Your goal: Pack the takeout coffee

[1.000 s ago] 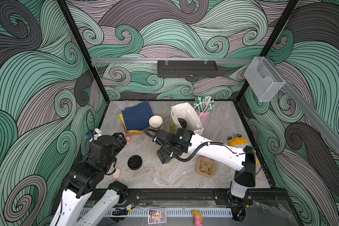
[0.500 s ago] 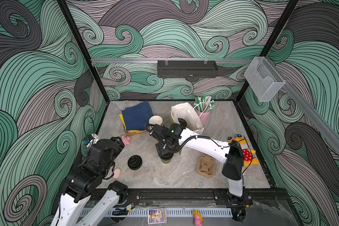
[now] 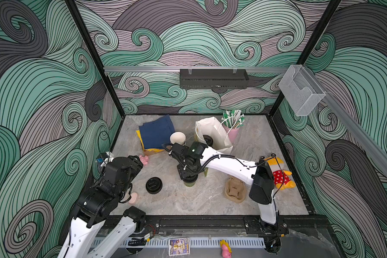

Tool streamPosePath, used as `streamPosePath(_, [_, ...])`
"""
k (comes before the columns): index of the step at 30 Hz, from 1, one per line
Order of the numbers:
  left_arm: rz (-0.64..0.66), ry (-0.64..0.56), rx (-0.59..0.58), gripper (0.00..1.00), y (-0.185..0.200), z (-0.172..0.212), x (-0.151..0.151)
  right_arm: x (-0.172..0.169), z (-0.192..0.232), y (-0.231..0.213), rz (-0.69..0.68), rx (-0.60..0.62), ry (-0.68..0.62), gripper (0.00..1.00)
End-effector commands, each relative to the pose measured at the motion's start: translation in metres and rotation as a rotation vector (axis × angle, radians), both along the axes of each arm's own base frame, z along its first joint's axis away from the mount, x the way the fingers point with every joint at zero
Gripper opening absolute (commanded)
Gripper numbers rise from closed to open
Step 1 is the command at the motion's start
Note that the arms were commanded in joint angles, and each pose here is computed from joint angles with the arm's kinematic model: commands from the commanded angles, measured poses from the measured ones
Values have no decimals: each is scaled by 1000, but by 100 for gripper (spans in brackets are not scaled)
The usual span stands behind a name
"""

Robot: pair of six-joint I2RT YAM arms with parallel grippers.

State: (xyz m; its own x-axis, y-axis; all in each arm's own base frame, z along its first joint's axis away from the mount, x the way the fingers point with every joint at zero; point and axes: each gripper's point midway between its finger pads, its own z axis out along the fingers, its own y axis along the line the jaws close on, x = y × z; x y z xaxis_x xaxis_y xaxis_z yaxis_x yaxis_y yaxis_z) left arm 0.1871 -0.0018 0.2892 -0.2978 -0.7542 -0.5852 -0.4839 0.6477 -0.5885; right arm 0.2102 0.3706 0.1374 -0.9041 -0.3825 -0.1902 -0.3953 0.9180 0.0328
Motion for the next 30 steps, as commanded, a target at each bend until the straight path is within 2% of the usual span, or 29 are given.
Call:
streamPosePath(1, [13, -2, 8, 67, 2, 1, 3, -1, -10, -4, -13, -30, 22, 74])
streamPosePath(14, [8, -4, 4, 66, -1, 3, 7, -4, -22, -10, -7, -80, 46, 77])
streamPosePath(24, [10, -7, 7, 65, 0, 4, 6, -5, -18, -9, -1, -73, 39, 66])
streamPosePath(30, [0, -15, 16, 65, 0, 7, 6, -12, 2, -14, 36, -61, 10, 64])
